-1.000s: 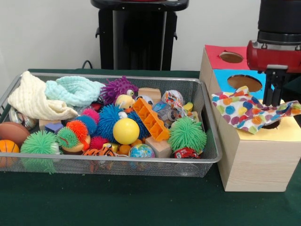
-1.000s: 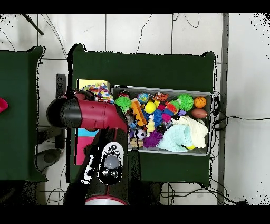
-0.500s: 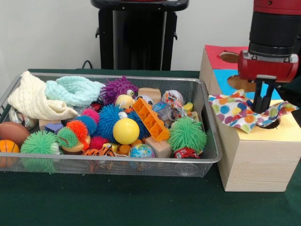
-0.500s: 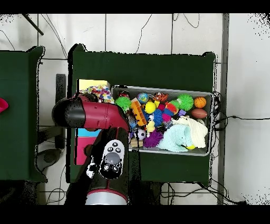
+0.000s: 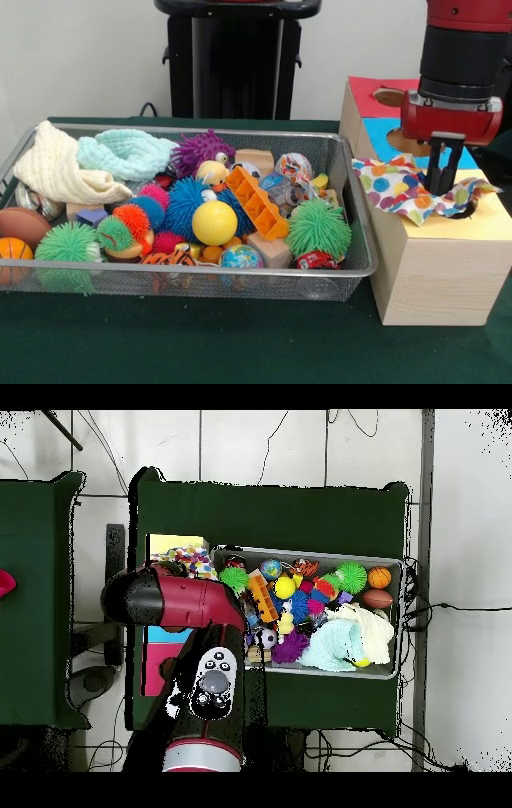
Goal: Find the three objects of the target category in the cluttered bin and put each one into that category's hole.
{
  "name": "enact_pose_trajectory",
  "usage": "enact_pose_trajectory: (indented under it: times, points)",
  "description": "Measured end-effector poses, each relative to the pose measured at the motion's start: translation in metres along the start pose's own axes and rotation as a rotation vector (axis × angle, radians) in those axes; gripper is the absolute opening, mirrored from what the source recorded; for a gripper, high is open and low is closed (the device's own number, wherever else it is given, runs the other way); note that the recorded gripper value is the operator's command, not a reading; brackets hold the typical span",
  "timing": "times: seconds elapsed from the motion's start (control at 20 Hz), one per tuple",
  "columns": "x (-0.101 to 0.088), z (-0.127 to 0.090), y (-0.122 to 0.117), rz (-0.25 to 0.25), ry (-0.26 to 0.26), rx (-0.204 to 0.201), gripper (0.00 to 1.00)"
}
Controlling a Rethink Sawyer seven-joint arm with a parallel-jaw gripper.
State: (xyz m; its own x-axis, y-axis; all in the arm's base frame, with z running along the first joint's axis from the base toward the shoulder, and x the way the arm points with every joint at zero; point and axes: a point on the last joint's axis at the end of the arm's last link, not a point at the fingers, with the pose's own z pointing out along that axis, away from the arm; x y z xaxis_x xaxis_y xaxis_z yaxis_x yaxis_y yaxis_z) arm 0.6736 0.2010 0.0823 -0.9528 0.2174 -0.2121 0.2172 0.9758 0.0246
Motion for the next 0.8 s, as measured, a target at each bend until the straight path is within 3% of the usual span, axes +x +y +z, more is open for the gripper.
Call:
enact_pose_trajectory:
  times: [0.25,0.8]
  points:
    - [-0.003,0.004,-0.002,0.013,0.005,-0.014,0.00]
    - [-0.013,0.021,-0.007,0.077,0.033,-0.096,0.00]
